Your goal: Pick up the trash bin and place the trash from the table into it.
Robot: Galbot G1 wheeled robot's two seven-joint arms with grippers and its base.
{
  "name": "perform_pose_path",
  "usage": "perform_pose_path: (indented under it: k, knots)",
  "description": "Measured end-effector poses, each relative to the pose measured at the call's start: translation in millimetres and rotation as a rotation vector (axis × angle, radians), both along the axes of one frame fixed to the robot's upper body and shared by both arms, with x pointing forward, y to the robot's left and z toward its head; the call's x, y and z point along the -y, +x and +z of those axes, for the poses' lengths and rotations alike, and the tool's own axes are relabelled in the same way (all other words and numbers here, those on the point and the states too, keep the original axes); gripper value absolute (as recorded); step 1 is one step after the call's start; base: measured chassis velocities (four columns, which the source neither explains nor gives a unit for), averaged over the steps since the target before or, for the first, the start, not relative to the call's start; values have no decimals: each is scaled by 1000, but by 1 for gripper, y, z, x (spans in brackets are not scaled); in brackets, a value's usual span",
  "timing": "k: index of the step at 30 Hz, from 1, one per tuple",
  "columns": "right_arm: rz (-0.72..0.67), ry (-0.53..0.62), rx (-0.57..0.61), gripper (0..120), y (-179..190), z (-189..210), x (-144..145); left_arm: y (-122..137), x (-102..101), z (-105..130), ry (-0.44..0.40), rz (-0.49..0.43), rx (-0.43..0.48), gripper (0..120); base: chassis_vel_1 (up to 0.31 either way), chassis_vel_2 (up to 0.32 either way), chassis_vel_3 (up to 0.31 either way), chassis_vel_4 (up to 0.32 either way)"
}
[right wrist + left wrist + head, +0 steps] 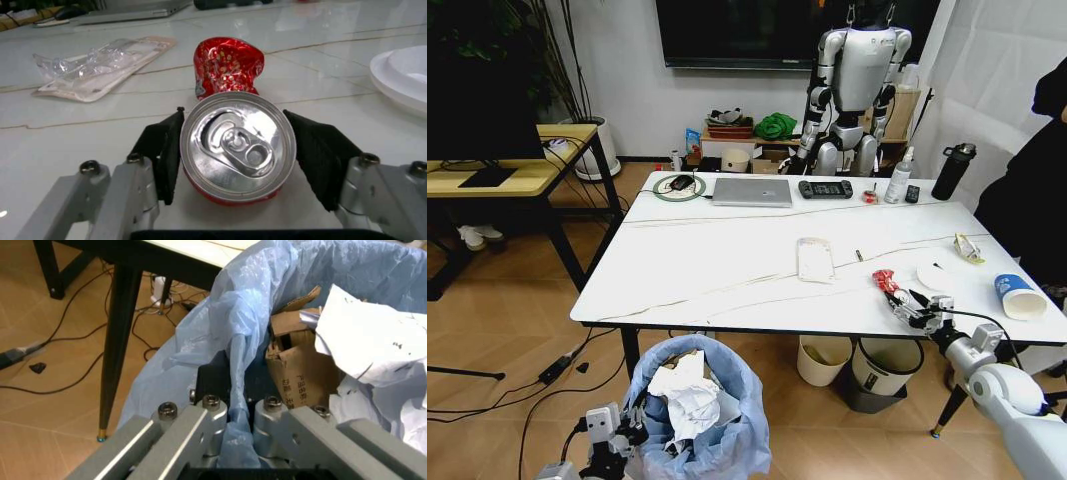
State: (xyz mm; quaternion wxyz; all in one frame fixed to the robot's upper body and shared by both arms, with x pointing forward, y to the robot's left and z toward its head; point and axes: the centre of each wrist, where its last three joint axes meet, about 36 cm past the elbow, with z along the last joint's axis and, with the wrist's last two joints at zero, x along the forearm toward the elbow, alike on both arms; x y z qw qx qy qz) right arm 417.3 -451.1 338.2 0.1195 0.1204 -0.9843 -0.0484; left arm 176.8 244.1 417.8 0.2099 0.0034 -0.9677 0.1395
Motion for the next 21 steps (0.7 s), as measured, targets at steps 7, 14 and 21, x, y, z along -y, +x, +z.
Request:
perform_pose_path:
  k: [7,14,21]
  knots:
    - [3,-2,-2,45,2,1,-1,1,-1,0,-2,-2,1,0,0,0,0,0]
    - [6,4,-1,45,-5,0,-3,2,-1,1,-7,-3,1,0,0,0,0,0]
    - [51,101,84,45,-11,24,-15,3,-2,1,-9,-11,-2,0,0,0,0,0]
